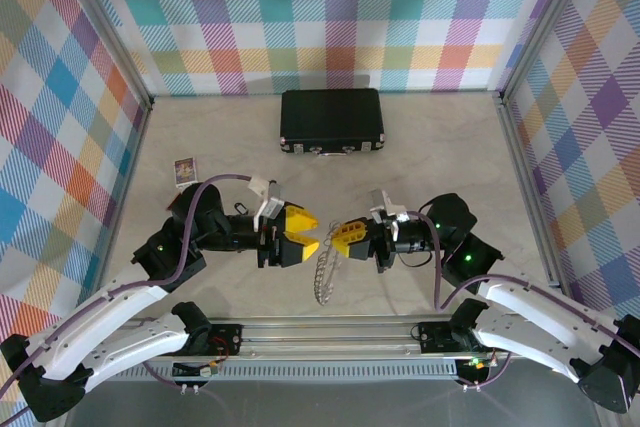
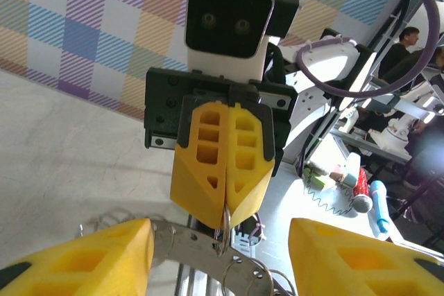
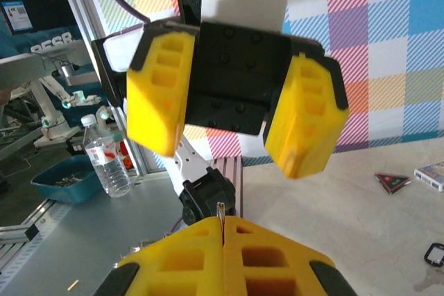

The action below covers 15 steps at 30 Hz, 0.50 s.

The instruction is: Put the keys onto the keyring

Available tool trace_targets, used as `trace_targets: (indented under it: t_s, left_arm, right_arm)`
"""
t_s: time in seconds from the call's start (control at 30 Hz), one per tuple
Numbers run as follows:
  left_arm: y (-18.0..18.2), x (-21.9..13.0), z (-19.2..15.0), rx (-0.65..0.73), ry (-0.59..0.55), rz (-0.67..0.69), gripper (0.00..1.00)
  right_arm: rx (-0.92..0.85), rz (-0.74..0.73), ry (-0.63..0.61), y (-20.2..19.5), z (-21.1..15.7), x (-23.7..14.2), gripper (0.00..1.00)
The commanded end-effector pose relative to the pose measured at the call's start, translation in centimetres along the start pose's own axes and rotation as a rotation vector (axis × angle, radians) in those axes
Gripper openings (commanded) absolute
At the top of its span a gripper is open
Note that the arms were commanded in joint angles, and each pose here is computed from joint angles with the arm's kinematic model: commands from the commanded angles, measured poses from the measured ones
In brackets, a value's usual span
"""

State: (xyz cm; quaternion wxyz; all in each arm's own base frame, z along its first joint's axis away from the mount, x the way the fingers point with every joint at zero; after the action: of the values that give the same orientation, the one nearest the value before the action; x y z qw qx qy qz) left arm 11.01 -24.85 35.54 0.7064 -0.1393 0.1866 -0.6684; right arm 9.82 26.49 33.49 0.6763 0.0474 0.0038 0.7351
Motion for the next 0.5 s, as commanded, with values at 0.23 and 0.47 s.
trace_targets:
  t_s: [0.23,0.47]
  left_arm:
    - [0.44,0.7,0.12,0.023,-0.022,-0.006,0.43]
    - [0.66,1.1,0.04,0.014,-0.019,-0.013,0.36]
  right_arm:
    - [-0.065,0.01,-0.101,0.29,3.03,0.18,0.0]
    - [-0.059,-0.007,-0.103,-0.06,2.89,0.25,0.0]
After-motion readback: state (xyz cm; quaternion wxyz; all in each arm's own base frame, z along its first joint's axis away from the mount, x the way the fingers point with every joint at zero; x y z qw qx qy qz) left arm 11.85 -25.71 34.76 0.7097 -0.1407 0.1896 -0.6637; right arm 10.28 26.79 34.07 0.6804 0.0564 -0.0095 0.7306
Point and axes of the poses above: each hand's point on the last joint's axis, 136 mm out from that joint toward the fingers, its own x axis out along the fingers, its own y axis along the line the jaws close on, z = x × y, the point moved 3 cm from there along -x, back along the fingers, and after that the axes turned 6 degrees about -x, right-handed, at the moved point
